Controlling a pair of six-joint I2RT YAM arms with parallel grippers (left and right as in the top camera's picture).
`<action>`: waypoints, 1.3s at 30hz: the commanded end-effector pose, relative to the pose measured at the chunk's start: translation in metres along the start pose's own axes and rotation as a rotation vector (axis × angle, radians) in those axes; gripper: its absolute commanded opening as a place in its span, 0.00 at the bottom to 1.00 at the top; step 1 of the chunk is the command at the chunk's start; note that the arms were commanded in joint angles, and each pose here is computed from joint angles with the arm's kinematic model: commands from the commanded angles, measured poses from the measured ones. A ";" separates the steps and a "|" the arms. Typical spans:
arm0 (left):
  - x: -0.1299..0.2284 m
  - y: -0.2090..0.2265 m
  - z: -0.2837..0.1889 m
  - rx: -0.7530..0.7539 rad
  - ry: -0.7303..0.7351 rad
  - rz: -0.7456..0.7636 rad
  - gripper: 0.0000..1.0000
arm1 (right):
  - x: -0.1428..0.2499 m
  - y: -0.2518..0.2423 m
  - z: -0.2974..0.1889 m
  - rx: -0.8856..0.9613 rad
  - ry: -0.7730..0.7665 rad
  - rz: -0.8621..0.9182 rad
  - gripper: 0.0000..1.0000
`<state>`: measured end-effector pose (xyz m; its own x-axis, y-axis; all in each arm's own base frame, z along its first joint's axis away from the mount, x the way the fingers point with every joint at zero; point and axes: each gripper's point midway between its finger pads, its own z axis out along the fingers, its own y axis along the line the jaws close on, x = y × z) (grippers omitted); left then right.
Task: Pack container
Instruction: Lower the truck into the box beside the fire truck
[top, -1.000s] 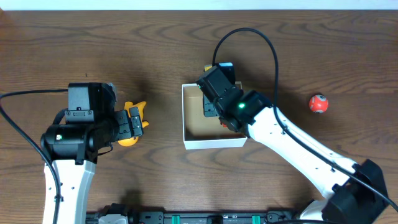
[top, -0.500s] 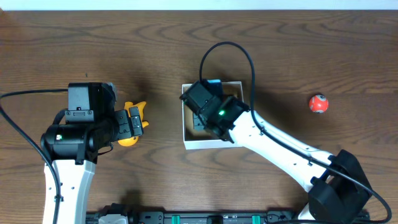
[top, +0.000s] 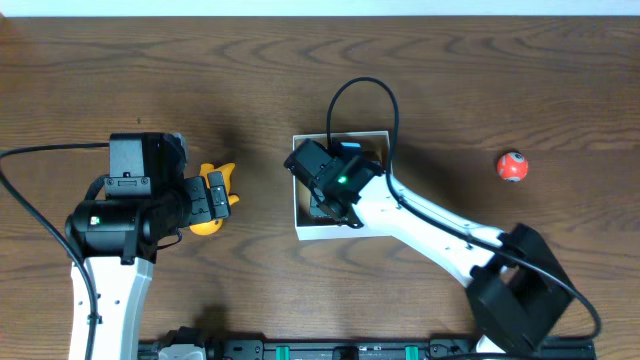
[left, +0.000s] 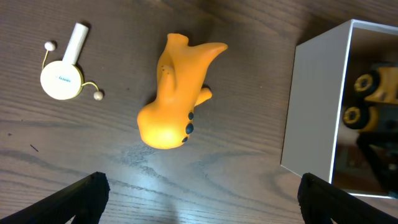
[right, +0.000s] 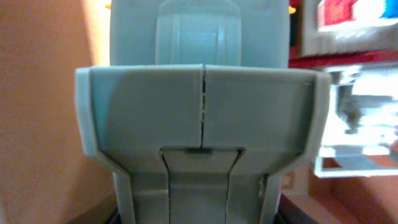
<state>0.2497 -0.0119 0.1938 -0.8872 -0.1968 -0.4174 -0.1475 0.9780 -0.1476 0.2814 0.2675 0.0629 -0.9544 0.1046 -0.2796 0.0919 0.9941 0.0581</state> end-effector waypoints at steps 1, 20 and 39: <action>-0.004 0.001 -0.003 -0.002 -0.009 -0.011 0.98 | -0.003 0.002 0.007 0.015 0.001 0.028 0.01; -0.004 0.001 -0.003 -0.002 -0.009 -0.011 0.98 | -0.022 -0.009 0.006 0.054 -0.054 0.011 0.49; -0.002 0.001 -0.003 -0.004 -0.002 -0.011 0.98 | -0.039 -0.014 0.001 0.036 -0.066 0.011 0.61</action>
<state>0.2478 -0.0119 0.1928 -0.8908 -0.1968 -0.4096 -0.1488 0.9780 -0.1463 0.3070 0.2476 0.0572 -0.9452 0.1368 -0.2966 0.1370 0.9904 0.0203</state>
